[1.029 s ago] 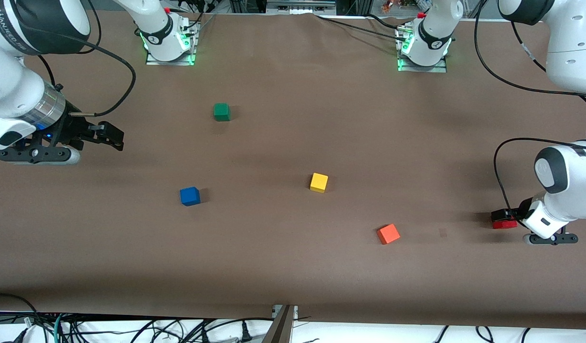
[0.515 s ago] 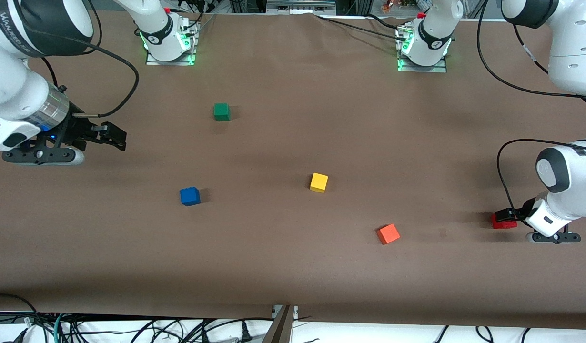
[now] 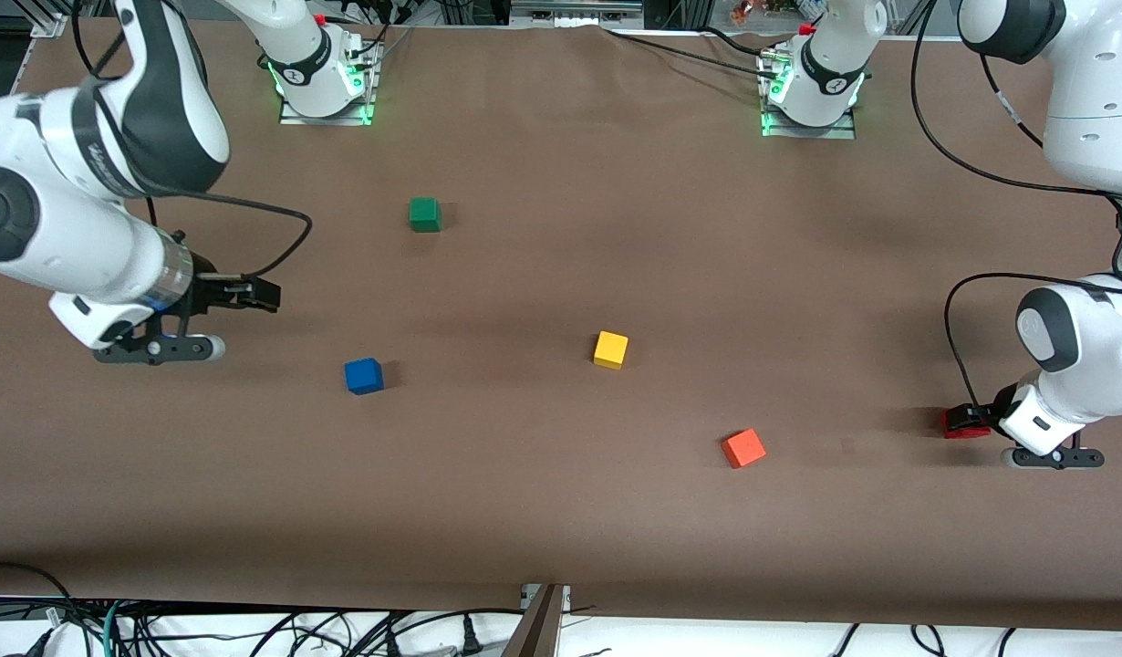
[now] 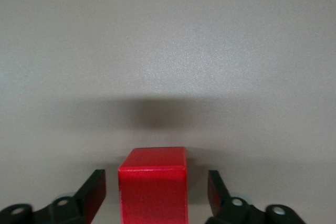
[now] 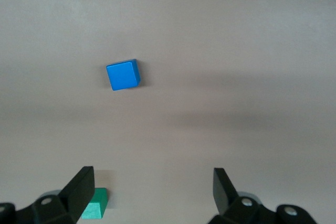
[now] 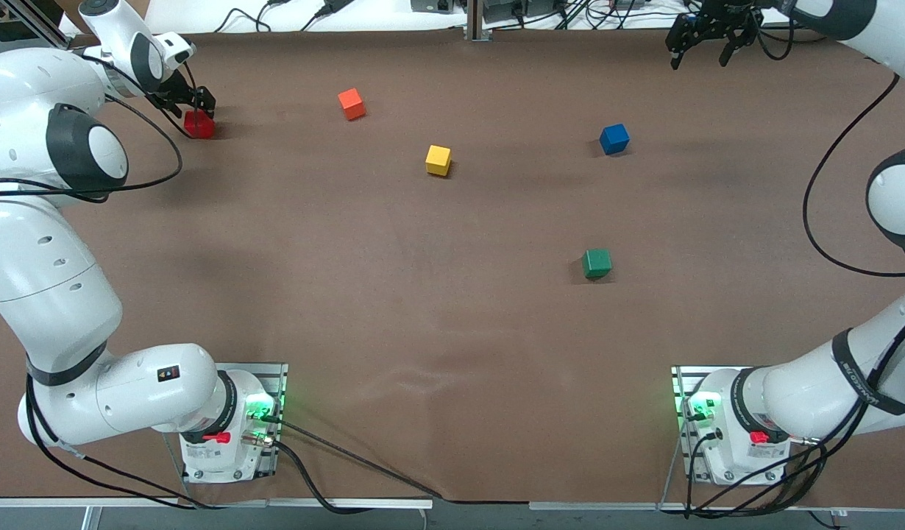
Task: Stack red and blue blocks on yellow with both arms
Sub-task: 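Move the right gripper over the blue block, then grasp the blue block with the right gripper while the left gripper carries red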
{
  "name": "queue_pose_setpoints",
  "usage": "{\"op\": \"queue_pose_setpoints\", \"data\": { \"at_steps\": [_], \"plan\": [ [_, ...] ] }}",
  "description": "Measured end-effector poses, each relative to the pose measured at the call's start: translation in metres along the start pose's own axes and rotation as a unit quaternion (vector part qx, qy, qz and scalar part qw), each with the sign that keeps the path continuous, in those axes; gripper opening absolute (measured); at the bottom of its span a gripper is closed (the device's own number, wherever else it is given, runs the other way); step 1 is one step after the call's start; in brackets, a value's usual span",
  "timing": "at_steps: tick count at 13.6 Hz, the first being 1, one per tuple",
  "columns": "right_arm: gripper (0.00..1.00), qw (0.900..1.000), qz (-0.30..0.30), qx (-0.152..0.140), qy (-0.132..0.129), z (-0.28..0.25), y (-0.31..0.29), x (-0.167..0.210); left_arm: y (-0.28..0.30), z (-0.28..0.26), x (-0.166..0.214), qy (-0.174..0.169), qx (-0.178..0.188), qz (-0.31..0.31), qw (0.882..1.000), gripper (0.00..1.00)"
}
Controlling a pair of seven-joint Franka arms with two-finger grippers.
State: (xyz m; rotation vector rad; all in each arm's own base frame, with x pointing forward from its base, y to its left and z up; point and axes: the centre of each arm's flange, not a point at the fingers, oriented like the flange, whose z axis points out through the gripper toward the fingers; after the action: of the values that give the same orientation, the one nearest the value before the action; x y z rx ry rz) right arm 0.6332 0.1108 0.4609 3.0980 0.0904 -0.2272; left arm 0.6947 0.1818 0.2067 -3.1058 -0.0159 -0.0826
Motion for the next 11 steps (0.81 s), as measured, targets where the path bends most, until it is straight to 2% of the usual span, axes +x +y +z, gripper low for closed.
{"op": "queue_pose_setpoints", "data": {
  "at_steps": [2, 3, 6, 8, 11],
  "plan": [
    [1.0, 1.0, -0.012, 0.002, 0.005, 0.024, -0.013, 0.014, -0.002, 0.002, -0.001, 0.0, 0.0, 0.003, 1.0, 0.59],
    [1.0, 1.0, -0.017, 0.006, 0.01, 0.039, -0.024, 0.023, -0.005, 0.002, -0.001, 0.001, 0.0, 0.003, 1.0, 0.56],
    [1.0, 0.999, -0.018, 0.042, 0.014, 0.092, -0.051, 0.046, -0.01, 0.001, -0.002, 0.002, 0.0, 0.005, 1.0, 0.56],
    [1.0, 0.999, -0.015, 0.047, 0.017, 0.125, -0.055, 0.058, 0.004, -0.007, 0.005, 0.011, -0.008, 0.013, 1.0, 0.56],
    [1.0, 0.998, -0.044, 0.045, 0.026, 0.178, -0.057, 0.064, 0.068, -0.054, 0.027, 0.016, -0.039, 0.041, 0.998, 0.56]
  ]
}}
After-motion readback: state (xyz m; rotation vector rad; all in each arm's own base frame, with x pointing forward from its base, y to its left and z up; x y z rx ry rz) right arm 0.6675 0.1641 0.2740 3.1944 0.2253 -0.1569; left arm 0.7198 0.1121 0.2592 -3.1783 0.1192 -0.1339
